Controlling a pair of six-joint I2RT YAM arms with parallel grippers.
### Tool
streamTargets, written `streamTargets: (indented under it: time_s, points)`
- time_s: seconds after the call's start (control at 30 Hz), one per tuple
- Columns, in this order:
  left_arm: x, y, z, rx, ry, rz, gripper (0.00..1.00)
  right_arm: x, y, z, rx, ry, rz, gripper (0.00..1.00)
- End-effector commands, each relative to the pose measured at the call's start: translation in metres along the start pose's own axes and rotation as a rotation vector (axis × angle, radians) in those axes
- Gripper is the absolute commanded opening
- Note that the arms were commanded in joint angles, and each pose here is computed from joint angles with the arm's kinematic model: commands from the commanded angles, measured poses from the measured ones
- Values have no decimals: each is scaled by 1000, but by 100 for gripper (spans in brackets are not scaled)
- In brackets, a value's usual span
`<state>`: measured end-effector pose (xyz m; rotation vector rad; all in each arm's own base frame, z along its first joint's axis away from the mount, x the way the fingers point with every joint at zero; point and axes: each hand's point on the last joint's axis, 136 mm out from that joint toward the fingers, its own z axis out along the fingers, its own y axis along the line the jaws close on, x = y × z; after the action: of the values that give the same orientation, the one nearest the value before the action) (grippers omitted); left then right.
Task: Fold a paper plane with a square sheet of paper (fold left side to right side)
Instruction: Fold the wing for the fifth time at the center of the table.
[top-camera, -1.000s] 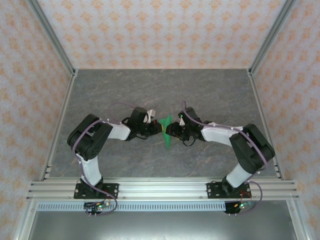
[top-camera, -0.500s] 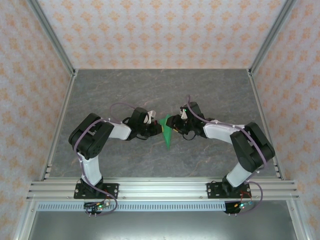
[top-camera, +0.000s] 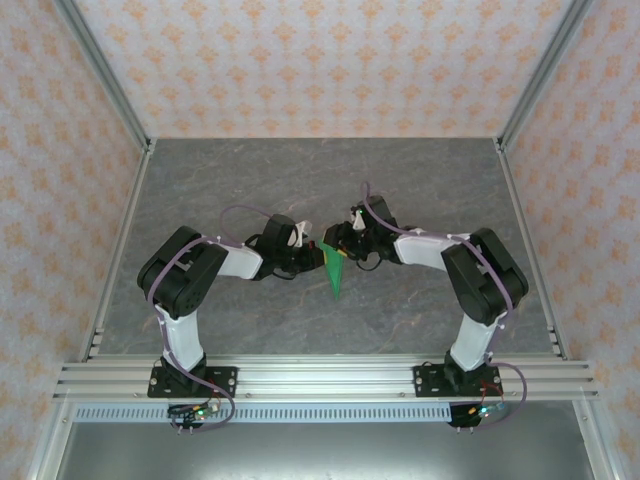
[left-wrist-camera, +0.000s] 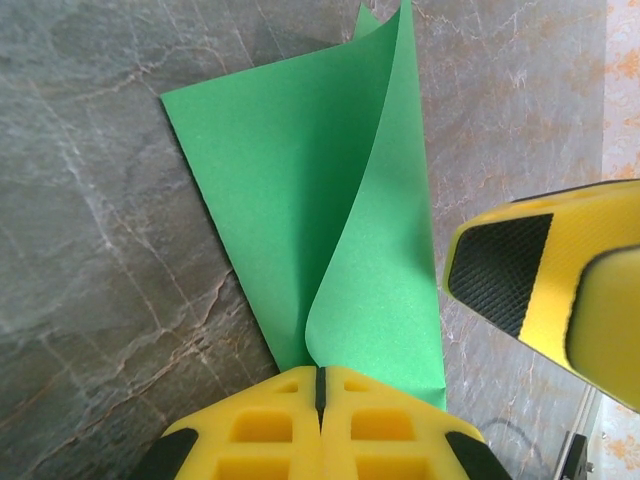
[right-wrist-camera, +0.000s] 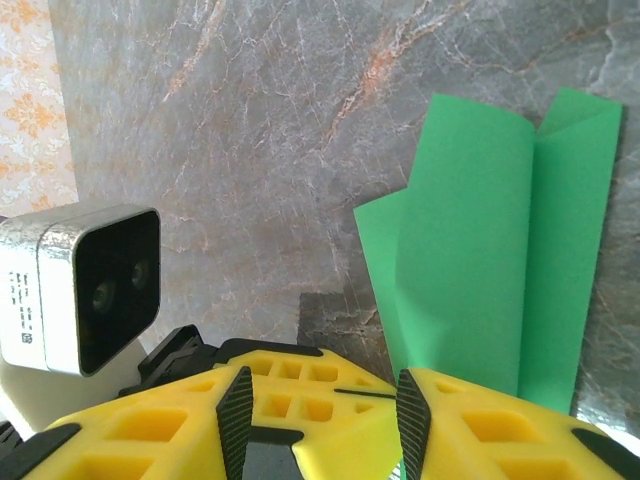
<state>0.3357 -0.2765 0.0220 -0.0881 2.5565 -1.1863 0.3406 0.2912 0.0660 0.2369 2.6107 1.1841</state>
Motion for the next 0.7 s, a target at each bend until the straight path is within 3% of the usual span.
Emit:
streamTargets:
  time_s: [0.0,0.67]
  points:
    - [-1,10,3,-41,10,10,0,-3,-7,4,42,1,-23,46]
    - [-2,12,5,-55,14,15,0,4,-33,11,155,27,-40,46]
